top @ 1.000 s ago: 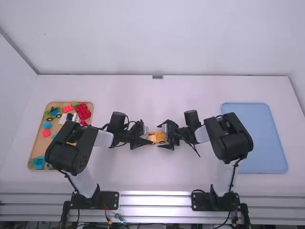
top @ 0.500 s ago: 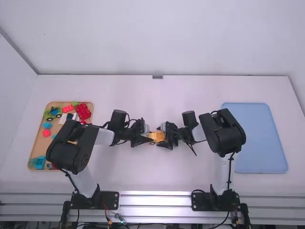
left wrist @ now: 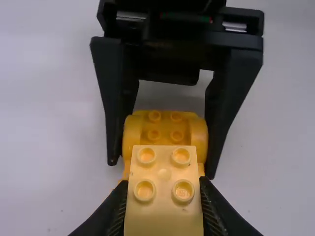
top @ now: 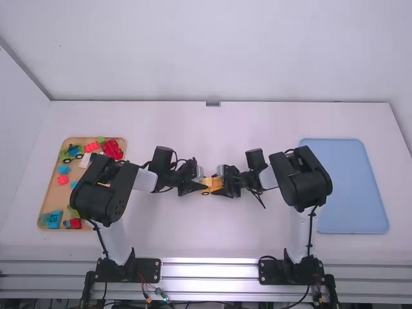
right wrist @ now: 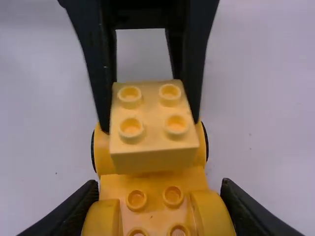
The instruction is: Assemble lego blocks to make yellow taxi
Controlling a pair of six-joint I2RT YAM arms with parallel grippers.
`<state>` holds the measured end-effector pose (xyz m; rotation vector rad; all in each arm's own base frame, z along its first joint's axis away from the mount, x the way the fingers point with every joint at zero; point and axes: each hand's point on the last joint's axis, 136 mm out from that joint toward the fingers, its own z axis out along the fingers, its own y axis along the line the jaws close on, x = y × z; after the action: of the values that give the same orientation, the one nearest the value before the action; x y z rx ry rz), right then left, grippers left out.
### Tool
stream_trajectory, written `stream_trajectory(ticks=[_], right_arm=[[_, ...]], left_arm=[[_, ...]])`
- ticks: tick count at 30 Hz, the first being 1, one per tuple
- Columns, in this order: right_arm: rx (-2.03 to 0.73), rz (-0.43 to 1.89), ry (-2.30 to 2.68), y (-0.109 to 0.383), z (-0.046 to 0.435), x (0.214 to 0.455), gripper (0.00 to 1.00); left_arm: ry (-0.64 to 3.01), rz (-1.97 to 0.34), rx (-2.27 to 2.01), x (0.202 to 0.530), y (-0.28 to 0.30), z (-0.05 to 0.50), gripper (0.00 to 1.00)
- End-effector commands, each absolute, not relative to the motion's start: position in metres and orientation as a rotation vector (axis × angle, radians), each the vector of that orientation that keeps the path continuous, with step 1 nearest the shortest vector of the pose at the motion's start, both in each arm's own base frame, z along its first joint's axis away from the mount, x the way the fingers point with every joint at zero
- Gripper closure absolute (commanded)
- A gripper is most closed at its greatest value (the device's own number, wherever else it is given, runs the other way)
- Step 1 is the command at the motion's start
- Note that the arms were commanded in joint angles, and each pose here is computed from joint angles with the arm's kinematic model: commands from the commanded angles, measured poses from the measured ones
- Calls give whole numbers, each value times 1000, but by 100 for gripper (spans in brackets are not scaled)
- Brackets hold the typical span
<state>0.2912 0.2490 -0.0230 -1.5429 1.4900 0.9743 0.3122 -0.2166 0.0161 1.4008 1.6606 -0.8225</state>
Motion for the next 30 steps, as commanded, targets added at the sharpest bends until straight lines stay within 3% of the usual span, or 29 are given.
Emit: stream_trajectory(ticks=[1, 11, 25, 30], right_arm=[[-1541, 958, 1526, 246, -30, 295, 54], [-1541, 959, 1525, 246, -30, 295, 54], [-1541, 959, 1524, 246, -30, 295, 54], [-1541, 959, 1525, 246, -30, 294, 54]], left_arm=[[1659, -808, 1409, 317, -213, 15, 98], [1626, -839, 1490, 301, -215, 9, 98], [1684, -772, 1494, 307, -209, -1, 98], [1683, -772, 1494, 307, -209, -1, 80]])
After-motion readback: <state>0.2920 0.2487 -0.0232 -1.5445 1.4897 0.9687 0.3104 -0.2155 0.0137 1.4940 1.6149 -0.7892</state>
